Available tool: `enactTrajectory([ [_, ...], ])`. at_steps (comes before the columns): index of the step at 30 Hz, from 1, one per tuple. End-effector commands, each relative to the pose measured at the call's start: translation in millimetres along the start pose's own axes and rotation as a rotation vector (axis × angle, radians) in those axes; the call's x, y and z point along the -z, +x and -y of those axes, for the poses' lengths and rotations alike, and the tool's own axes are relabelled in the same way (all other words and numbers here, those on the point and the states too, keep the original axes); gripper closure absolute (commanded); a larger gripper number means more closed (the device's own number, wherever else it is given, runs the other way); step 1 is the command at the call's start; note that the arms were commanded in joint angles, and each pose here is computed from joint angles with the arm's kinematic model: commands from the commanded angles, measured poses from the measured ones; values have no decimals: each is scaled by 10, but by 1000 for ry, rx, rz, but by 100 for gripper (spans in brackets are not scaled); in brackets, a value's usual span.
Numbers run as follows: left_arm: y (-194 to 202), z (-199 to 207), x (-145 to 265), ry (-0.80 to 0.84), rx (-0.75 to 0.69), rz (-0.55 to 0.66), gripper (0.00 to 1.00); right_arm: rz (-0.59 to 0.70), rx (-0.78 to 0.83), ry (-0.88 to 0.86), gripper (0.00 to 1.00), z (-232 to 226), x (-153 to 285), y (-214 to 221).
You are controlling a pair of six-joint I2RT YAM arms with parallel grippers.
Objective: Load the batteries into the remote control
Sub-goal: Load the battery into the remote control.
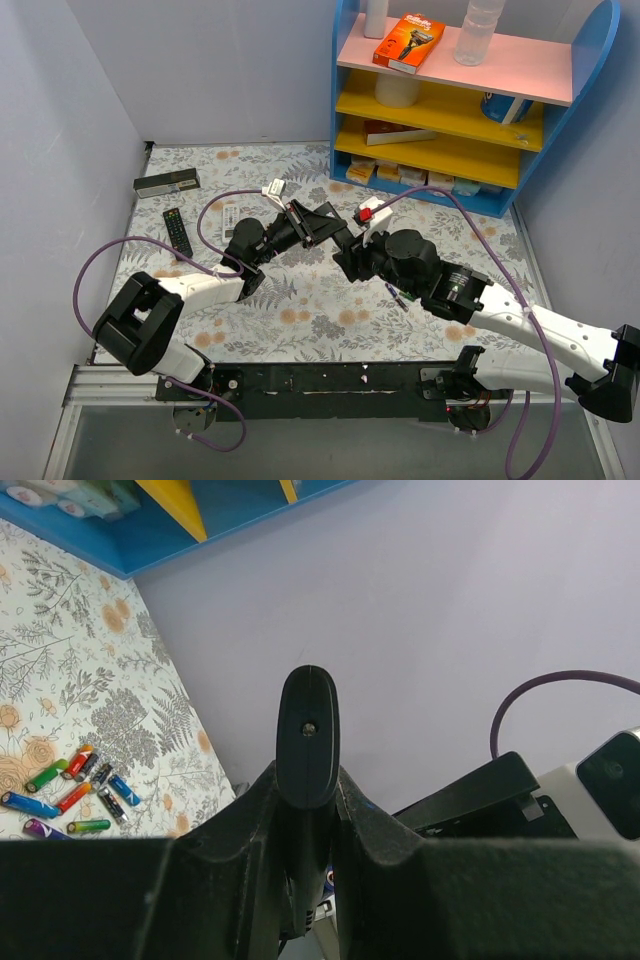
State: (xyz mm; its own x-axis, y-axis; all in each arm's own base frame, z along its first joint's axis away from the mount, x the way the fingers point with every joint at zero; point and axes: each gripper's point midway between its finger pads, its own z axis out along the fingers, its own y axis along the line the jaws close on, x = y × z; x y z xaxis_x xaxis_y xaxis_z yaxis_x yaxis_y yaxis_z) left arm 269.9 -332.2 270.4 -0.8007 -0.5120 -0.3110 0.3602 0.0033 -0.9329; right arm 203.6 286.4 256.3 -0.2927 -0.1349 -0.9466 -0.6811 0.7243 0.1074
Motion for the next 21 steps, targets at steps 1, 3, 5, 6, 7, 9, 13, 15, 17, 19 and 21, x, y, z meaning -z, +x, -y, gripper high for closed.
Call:
enactTrajectory([
  [1,122,283,14,104,-22,-69,100,38,26,73,43,147,20,-202],
  [3,118,263,14,99,-19,-67,100,43,28,75,41,146,22,-243],
  [5,112,252,16,96,-18,-65,100,43,39,72,38,135,27,-300],
  [6,105,249,13,95,-19,-63,100,47,40,67,37,124,34,-333],
  [7,95,243,14,95,-19,-62,100,46,48,66,36,120,42,-352],
  [9,83,219,26,89,-16,-57,100,54,54,68,34,121,53,-416],
  [13,64,196,38,86,-20,-53,100,57,66,61,33,106,67,-487],
  [15,52,192,40,85,-21,-50,100,58,72,53,32,92,78,-517],
  [17,29,185,47,83,-22,-45,100,61,76,50,32,84,80,-543],
  [19,17,172,53,79,-22,-43,100,63,84,42,31,70,89,-576],
  [21,9,158,59,74,-21,-44,100,65,95,27,31,41,100,-608],
])
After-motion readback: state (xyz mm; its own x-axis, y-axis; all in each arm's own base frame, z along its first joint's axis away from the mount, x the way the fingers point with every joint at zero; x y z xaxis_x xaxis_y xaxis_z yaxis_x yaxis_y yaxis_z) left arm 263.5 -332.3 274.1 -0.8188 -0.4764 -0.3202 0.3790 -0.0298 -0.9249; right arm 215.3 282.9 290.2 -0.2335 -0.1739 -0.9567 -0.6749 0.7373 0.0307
